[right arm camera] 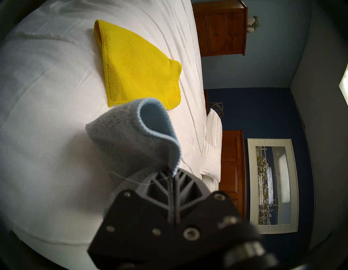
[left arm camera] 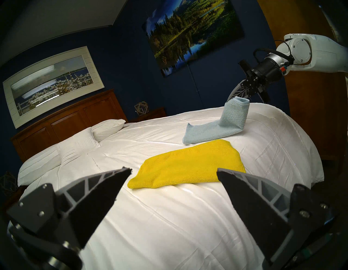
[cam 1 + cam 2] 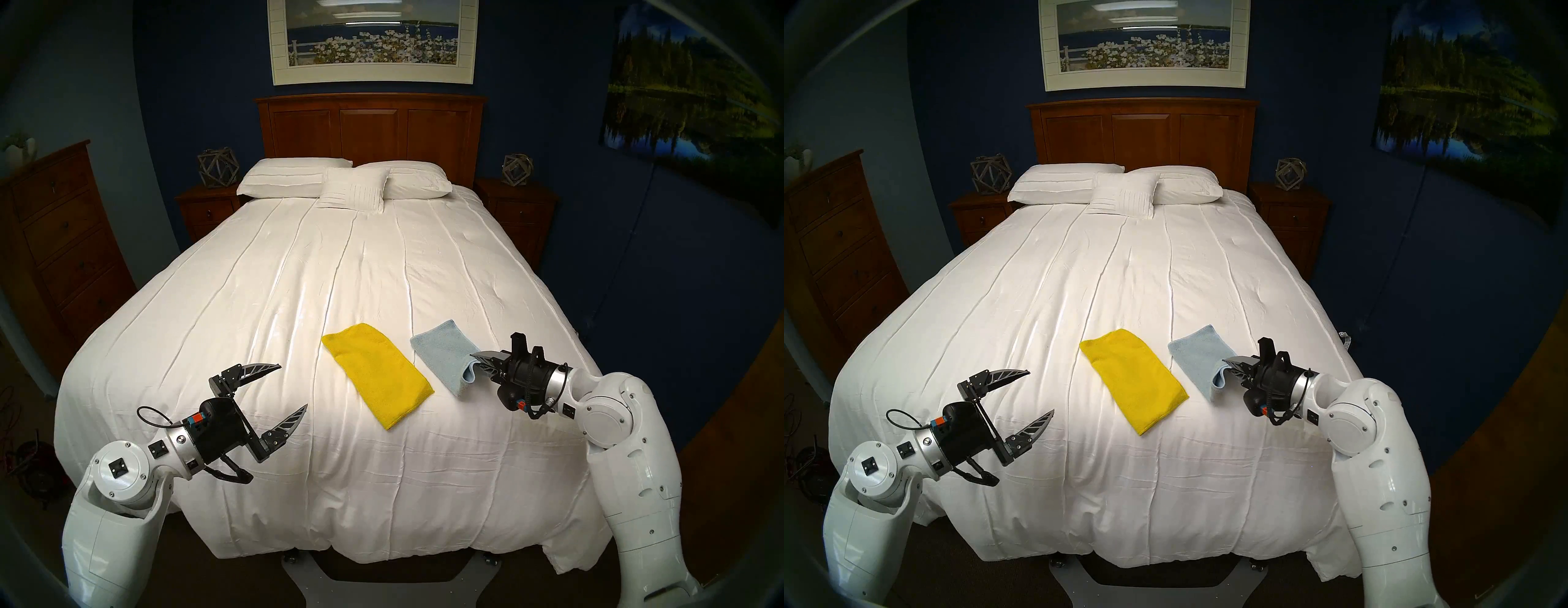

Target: Fold the hand towels twice and stack them up

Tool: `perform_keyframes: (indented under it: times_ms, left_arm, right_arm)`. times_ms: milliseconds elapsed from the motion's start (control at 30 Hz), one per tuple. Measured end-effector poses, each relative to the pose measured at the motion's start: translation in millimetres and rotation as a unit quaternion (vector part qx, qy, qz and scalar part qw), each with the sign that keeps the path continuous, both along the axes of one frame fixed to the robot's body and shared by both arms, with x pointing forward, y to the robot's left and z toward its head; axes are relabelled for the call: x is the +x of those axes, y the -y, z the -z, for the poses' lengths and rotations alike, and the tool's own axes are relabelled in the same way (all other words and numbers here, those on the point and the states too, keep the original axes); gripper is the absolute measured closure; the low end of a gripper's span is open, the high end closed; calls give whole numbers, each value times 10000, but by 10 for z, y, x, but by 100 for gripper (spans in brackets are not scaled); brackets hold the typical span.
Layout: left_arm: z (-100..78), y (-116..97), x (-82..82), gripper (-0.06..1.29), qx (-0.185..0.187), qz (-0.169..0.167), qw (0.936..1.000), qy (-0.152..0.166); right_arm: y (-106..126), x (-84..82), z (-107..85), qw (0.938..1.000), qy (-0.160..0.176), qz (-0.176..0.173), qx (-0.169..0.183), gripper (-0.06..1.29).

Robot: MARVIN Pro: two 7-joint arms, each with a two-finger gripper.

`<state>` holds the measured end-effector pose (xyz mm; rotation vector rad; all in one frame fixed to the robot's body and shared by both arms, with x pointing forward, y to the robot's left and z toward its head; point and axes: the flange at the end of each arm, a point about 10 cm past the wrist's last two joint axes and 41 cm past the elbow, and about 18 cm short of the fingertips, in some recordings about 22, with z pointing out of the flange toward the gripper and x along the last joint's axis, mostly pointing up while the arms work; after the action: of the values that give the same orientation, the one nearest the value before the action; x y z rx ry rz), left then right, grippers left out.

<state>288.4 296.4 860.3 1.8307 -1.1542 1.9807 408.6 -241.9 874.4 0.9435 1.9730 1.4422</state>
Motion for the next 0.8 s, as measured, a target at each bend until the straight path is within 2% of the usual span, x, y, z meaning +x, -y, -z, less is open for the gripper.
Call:
perform_keyframes:
  times_ms: [433, 800]
  left_arm:
    - [11, -5, 6, -4, -3, -7, 10000, -10]
    - [18, -7, 12, -4, -7, -12, 10000, -14]
  right_arm:
    - [-189, 365, 15, 9997, -46, 221, -17, 125]
    - [-321, 653, 9, 9992, -95, 244, -314, 125]
